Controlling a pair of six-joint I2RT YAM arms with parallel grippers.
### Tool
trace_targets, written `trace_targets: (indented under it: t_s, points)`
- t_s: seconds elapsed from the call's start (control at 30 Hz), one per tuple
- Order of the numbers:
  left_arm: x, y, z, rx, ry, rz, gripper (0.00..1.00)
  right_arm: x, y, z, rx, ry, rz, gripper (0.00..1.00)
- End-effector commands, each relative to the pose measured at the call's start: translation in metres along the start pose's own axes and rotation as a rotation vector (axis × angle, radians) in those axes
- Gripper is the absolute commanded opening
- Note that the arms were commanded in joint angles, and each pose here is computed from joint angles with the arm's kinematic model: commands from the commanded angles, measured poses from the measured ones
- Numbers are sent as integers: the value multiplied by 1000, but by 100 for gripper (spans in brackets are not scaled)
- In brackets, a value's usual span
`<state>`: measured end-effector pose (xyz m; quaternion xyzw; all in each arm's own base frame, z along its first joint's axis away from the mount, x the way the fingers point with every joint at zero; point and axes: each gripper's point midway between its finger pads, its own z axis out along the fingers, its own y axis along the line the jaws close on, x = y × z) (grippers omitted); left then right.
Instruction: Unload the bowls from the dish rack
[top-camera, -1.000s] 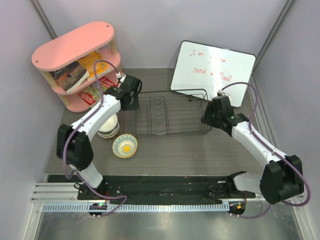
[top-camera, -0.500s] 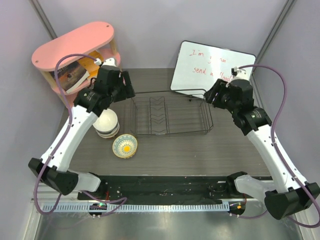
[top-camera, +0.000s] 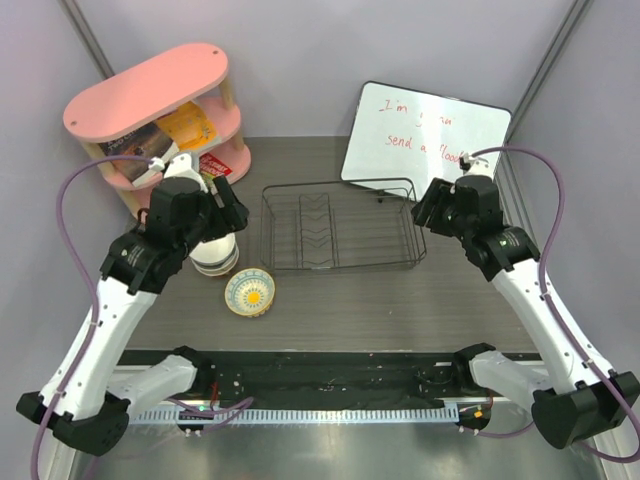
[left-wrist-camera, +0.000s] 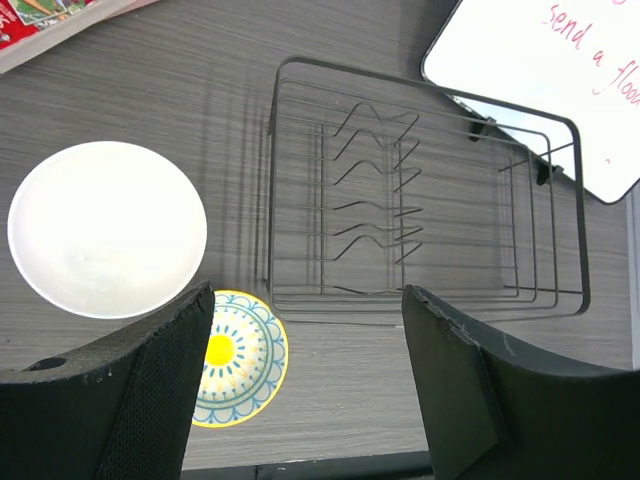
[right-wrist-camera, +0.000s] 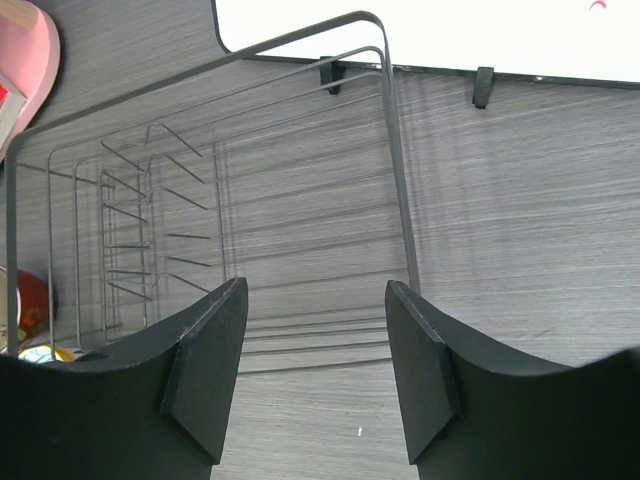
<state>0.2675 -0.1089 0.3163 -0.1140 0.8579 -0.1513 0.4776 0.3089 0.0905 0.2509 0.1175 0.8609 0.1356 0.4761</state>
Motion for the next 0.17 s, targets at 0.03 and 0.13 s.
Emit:
trace_targets:
  t_s: [0.03,0.13]
  points:
    - [-12,4,-16,9,-67,-22,74,-9,-4,-10,13,-36,-23,63]
    - [-12,5,-19,-7,-52,-12,78,-5,-7,-10,19,-29,-25,63]
